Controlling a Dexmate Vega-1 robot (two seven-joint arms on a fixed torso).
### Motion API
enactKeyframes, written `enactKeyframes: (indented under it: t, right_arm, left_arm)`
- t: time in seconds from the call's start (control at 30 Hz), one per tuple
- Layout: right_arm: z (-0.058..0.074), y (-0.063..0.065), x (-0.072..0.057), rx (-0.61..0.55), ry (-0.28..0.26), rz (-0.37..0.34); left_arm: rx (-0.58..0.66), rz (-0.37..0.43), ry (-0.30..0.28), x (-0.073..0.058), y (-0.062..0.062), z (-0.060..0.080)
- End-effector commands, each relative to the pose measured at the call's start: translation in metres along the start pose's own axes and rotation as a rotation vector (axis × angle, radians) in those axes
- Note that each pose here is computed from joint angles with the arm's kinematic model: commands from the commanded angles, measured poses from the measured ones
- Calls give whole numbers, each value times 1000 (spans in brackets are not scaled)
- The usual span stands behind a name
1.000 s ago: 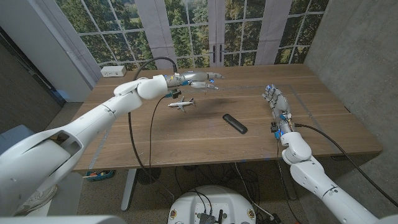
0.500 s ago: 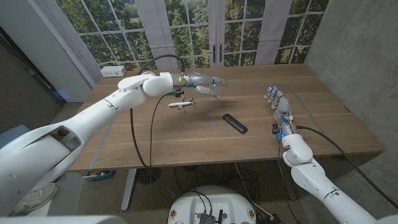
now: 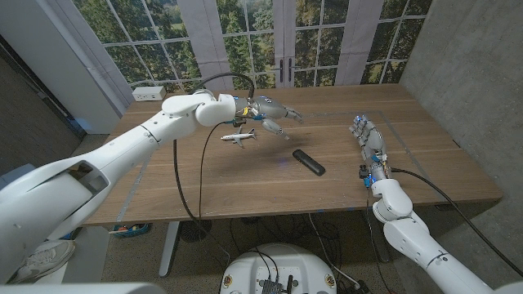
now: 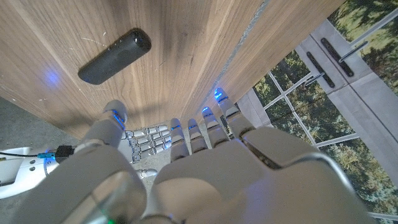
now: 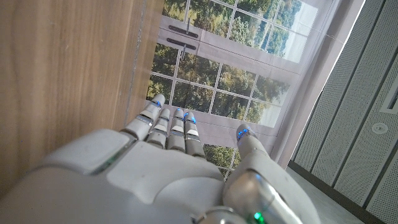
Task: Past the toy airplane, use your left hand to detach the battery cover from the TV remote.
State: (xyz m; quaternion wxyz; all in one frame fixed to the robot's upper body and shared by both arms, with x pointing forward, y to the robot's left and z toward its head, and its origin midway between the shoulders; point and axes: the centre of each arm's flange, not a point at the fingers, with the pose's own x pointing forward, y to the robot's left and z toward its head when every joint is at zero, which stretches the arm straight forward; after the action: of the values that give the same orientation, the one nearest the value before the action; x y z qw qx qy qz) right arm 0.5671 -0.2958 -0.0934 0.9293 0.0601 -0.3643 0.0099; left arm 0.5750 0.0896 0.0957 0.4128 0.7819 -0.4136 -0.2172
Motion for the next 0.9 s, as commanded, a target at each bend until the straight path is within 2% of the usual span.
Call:
enactKeyframes:
  t: [0.03,0.37,0.83,0.87,0.9]
  right_arm:
    - [-1,0,-1,3,0,-12]
    - [-2,1,1,5,4,-14]
    - [-3,3,3,5,10,-16]
    - [-3,3,3,5,10,-16]
    - [-3,3,3,9,12,-20]
  left_arm:
    - [131,-42,6,9,1,8]
    - [225,-19,4,16,-5,12]
    - [257,-147,-36,42,-6,6]
    - [262,-156,-43,44,-5,7]
    - [266,-174,-74,46,-5,7]
